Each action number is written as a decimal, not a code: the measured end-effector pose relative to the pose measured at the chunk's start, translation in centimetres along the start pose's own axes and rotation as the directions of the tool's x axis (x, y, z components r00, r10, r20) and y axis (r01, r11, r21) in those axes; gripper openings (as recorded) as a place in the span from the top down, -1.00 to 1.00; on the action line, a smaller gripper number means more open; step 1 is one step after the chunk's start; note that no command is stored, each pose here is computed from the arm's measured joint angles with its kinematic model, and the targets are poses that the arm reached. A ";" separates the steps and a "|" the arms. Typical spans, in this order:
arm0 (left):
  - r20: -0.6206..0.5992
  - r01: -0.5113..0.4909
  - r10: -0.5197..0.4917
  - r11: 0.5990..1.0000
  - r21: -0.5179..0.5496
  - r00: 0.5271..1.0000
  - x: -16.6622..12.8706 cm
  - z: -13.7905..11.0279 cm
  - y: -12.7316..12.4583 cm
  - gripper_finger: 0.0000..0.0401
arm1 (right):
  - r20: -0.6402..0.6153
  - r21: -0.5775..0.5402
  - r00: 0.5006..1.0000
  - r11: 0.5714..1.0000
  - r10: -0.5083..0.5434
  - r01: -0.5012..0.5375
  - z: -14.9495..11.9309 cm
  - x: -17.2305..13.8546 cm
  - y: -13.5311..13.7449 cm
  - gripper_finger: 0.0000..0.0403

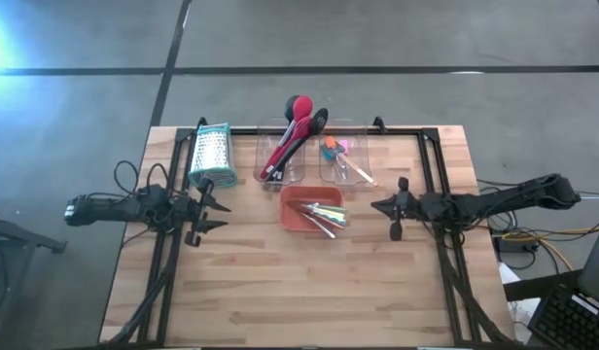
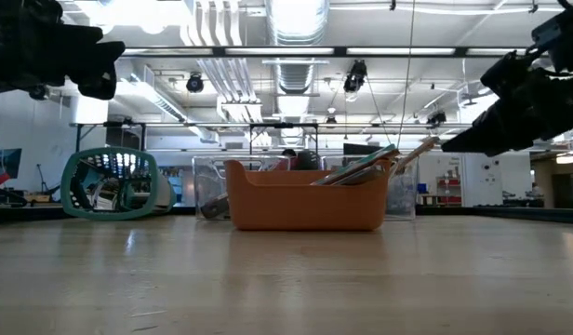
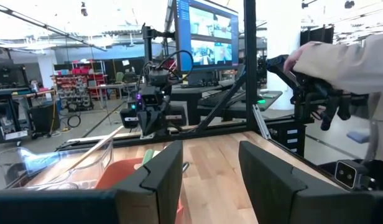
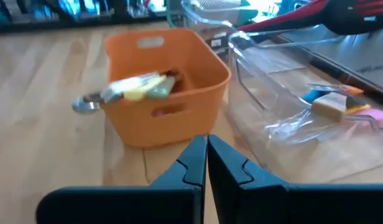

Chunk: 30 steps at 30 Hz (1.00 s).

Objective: Pick & Place Kitchen Items
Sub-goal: Return to Home Position

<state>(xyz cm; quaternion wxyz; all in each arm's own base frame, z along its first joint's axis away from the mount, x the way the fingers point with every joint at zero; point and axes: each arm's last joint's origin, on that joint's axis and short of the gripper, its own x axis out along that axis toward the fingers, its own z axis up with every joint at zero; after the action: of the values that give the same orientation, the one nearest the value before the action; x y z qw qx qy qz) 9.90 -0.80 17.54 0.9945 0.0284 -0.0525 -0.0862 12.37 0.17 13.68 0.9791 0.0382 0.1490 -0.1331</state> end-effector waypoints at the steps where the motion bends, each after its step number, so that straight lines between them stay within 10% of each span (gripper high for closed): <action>1: 0.000 0.000 0.000 1.000 0.000 1.000 0.0 0.0 0.0 0.19 | 0.008 0.029 1.000 1.000 0.001 -0.001 0.1 0.0 0.0 0.96; 30: 0.000 -0.001 0.001 1.000 0.000 1.000 0.0 0.0 0.0 0.19 | 0.341 0.183 0.940 0.979 0.028 -0.095 2.8 -2.8 -0.6 0.96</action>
<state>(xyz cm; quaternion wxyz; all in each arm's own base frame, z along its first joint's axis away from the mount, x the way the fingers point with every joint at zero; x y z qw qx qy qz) 9.90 -0.79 17.54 0.9946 0.0284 -0.0523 -0.0856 10.41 -0.02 17.20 0.9852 0.1161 -0.0357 -0.1210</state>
